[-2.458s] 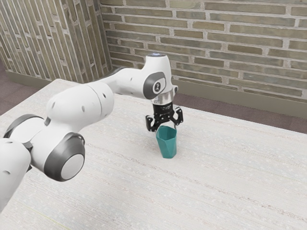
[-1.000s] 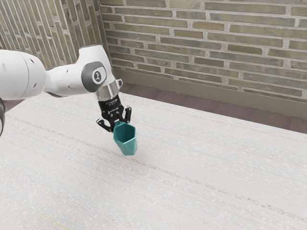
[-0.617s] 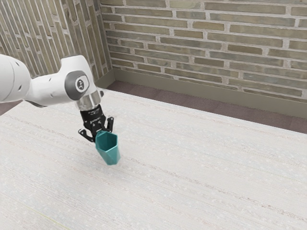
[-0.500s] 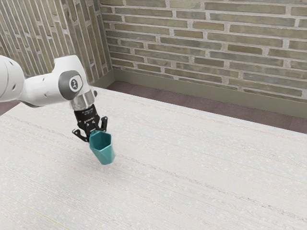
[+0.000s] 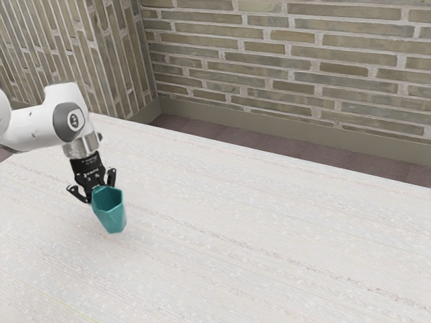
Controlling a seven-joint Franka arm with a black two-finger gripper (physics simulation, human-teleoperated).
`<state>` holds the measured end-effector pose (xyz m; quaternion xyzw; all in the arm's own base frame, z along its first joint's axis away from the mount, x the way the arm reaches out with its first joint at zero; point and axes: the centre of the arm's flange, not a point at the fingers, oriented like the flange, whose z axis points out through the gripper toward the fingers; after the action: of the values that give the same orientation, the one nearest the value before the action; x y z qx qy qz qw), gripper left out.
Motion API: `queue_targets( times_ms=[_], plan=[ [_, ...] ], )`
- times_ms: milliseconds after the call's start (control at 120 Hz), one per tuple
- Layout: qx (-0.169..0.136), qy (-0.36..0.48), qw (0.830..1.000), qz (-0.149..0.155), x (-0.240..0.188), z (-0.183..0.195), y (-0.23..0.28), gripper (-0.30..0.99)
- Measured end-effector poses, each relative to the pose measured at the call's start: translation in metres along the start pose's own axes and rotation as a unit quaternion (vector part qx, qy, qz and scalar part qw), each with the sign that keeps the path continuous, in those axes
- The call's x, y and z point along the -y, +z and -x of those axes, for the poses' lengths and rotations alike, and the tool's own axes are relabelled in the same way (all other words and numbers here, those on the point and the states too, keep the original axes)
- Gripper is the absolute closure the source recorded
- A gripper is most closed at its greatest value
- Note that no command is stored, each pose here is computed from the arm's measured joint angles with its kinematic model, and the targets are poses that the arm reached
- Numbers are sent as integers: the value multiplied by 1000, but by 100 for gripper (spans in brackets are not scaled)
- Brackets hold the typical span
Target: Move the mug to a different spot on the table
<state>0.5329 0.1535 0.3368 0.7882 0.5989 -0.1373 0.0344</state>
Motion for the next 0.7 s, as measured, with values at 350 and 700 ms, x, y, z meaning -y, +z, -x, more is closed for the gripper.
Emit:
queue_targets(
  times_ms=[350, 700],
  plan=[
    [5, -37, 999, 2, 16, -47, 5, 59],
    [40, -47, 996, 63, -10, -58, 15, 59]
  ],
)
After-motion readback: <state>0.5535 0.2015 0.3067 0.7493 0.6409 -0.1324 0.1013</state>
